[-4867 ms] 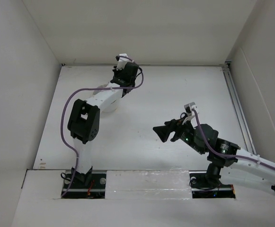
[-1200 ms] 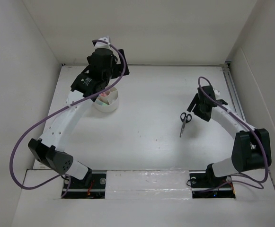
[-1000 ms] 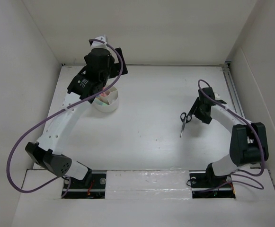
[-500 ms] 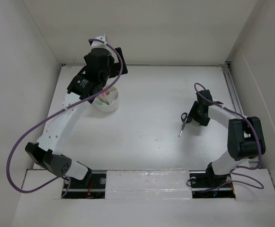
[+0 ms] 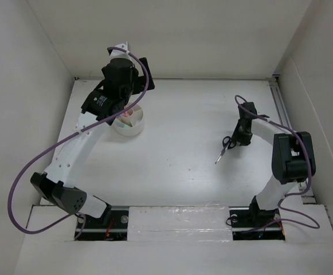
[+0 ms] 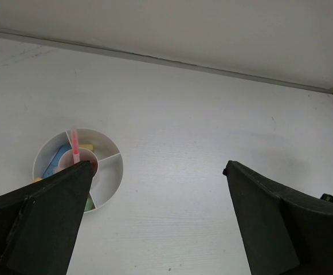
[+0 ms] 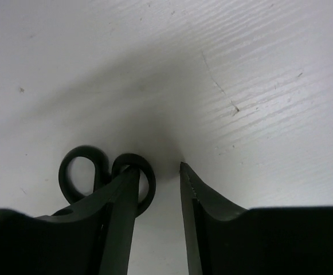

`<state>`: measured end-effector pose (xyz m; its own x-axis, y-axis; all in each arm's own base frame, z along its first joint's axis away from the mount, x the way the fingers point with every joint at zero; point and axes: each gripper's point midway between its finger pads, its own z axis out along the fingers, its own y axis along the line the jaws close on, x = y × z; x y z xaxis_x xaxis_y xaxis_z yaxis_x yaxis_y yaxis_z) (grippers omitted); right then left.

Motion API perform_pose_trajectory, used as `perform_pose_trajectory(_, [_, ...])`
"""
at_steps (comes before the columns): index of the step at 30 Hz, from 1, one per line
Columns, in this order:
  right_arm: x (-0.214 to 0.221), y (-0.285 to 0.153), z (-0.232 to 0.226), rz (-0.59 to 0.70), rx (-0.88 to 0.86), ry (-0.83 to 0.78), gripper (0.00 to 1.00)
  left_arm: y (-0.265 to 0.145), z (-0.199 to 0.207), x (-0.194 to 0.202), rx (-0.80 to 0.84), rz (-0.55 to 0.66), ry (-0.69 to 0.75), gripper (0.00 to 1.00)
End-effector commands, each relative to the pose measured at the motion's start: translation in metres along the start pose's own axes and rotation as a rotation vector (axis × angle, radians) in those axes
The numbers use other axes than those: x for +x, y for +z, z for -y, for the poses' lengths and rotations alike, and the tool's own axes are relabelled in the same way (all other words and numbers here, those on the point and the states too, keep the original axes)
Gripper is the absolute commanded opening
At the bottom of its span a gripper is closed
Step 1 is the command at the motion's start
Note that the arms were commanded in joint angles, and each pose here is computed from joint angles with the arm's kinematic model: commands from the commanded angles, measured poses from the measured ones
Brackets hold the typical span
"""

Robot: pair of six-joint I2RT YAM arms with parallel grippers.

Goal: Sort the stationery into containers
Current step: Pick up the scissors from the center of the board.

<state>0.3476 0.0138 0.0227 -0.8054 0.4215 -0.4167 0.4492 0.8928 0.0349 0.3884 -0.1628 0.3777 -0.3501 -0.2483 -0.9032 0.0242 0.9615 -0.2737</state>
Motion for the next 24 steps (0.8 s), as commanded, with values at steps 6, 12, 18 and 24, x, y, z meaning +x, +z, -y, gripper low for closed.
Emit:
perform_pose_trajectory(6, [-0.007,0.003,-0.01,-0.069,-0.09,-0.05,0.25,-0.007,0.004,-0.011,0.025,0.042,-0.009,1.0])
perform_pose_trajectory(12, [-0.011,0.006,-0.016,-0.061,-0.116,-0.069,0.0,-0.005,0.01,-0.006,0.054,0.02,-0.005,1.0])
perform_pose_trajectory(18, [-0.028,-0.029,-0.065,0.089,-0.376,-0.079,0.0,-0.004,0.04,0.011,0.254,-0.02,0.065,1.0])
perform_pose_trajectory(24, [-0.057,-0.113,-0.106,0.341,-0.49,-0.188,0.0,-0.026,0.106,0.071,0.744,-0.238,0.17,1.0])
